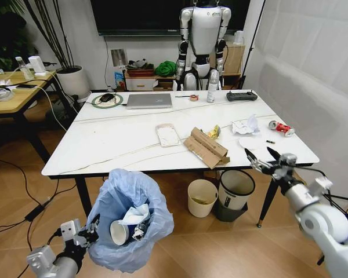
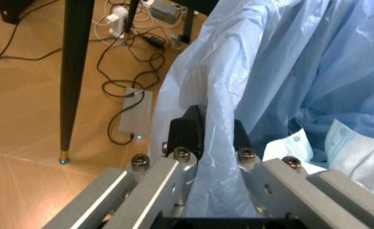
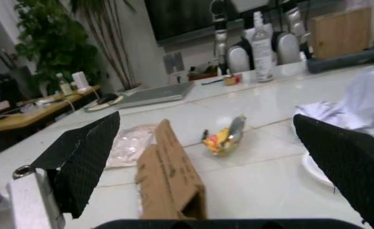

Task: Pick up the trash bin and place the trash from the table into it.

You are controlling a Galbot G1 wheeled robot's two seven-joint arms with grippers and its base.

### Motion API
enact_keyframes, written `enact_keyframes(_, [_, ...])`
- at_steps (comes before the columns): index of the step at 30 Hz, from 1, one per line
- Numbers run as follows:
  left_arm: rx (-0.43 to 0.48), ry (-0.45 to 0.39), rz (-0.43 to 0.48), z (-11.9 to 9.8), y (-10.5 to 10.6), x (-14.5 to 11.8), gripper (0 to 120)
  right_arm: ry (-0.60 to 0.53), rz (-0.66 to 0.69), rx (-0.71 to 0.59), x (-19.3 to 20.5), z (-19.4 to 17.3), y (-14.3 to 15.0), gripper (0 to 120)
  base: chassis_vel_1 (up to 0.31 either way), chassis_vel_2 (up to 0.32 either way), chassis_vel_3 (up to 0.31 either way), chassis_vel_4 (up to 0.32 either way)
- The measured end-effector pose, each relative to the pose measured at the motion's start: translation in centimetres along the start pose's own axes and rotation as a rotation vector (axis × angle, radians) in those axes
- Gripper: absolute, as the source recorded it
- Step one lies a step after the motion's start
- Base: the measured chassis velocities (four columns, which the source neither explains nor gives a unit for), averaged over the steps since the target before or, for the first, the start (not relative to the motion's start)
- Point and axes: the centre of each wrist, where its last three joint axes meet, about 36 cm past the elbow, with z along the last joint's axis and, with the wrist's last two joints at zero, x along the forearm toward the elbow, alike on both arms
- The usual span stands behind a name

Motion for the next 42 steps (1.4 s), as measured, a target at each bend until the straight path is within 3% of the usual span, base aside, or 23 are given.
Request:
enact_keyframes(5, [0.002, -0.007, -0.014, -0.1, 0.0, 0.5, 1, 0.017, -0.052, -0.051, -2.8, 0.1, 0.8, 100, 0.000, 0.000, 0.000, 0.000])
enact_keyframes(10, [0.000, -0.016, -0.025, -0.4, 0.0, 0.9, 1, 0.067, -0.075, -0.086, -4.7, 2.0, 1.3, 100, 0.000, 0.000, 0.000, 0.000])
enact_keyframes(12, [0.000, -0.023, -0.033, -0.5, 0.0, 1.1, 1, 0.123, -0.056, -0.078, -5.7, 4.4, 0.6, 100, 0.000, 0.000, 0.000, 0.000])
enact_keyframes(16, [0.003, -0.025, -0.037, -0.4, 0.0, 1.1, 1, 0.155, -0.031, -0.064, -5.9, 5.7, -0.8, 100, 0.000, 0.000, 0.000, 0.000])
enact_keyframes(31, [-0.002, -0.027, -0.033, -0.7, 0.3, 0.6, 1, 0.189, -0.020, -0.069, -6.4, 8.0, -1.4, 99, 0.000, 0.000, 0.000, 0.000])
enact_keyframes(42, [0.001, -0.026, -0.028, -0.7, 0.4, 0.2, 1, 0.181, -0.015, -0.062, -6.3, 8.0, -1.6, 61, 0.000, 0.000, 0.000, 0.000])
